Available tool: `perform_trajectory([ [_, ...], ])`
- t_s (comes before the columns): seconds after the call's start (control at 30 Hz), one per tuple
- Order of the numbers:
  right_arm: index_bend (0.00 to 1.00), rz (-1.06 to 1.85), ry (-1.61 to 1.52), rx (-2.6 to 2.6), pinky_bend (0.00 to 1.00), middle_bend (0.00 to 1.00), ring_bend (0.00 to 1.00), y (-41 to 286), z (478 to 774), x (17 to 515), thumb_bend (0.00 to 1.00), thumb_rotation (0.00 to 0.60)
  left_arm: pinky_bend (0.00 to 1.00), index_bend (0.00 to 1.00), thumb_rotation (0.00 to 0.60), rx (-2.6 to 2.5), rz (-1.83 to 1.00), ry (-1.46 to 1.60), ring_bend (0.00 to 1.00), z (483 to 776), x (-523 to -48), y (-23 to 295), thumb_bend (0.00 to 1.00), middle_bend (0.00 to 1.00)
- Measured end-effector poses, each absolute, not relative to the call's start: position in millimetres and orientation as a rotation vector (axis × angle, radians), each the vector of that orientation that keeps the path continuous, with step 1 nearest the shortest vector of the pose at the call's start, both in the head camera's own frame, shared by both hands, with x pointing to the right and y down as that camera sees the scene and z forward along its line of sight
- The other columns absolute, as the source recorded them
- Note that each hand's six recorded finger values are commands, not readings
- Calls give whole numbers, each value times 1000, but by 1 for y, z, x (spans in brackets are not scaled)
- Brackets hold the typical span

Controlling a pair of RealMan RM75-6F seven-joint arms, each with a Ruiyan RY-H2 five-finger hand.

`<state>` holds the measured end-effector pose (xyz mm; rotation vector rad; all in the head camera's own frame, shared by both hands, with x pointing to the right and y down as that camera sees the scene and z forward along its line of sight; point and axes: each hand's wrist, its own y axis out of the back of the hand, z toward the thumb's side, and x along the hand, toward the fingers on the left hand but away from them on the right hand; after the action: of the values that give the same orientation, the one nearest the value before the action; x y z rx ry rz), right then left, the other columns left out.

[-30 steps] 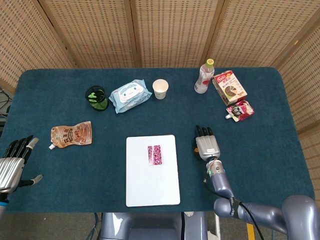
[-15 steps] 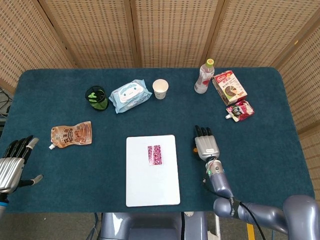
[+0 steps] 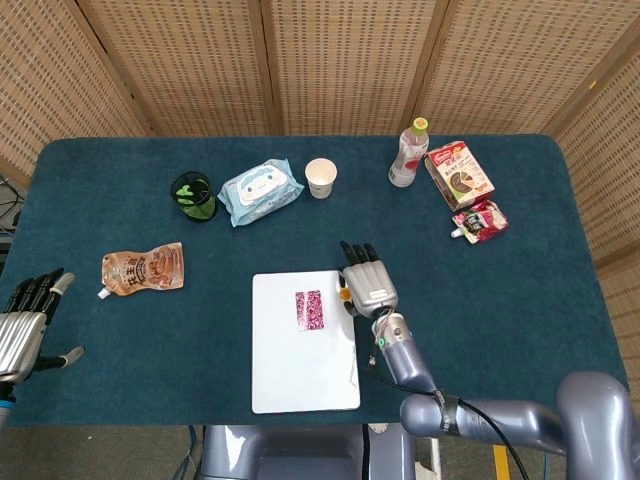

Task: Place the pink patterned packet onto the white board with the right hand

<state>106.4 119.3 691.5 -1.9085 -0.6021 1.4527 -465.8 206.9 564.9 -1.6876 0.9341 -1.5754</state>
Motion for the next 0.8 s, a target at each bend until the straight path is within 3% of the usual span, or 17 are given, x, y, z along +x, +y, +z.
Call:
perform_trajectory([
  [0.37,518,1477,-529,-1904,0,0,0,130,706,54,363,600,0,0,600,-1697,-1611,931,0,572,-471,204,0,0],
  [0.7,518,1493,-519,-1918,0,0,0,137,716,42,363,600,0,0,600,-1698,-1621,935,0,573,-473,203,0,0],
  [0.77,489,1495,-520,-1919,0,0,0,137,716,41,361,600,0,0,600,-1699,-1621,936,0,573,-473,203,0,0],
  [0.8,425,1500,-519,-1918,0,0,0,137,717,42,339,600,0,0,600,-1699,-1621,937,0,573,-473,203,0,0],
])
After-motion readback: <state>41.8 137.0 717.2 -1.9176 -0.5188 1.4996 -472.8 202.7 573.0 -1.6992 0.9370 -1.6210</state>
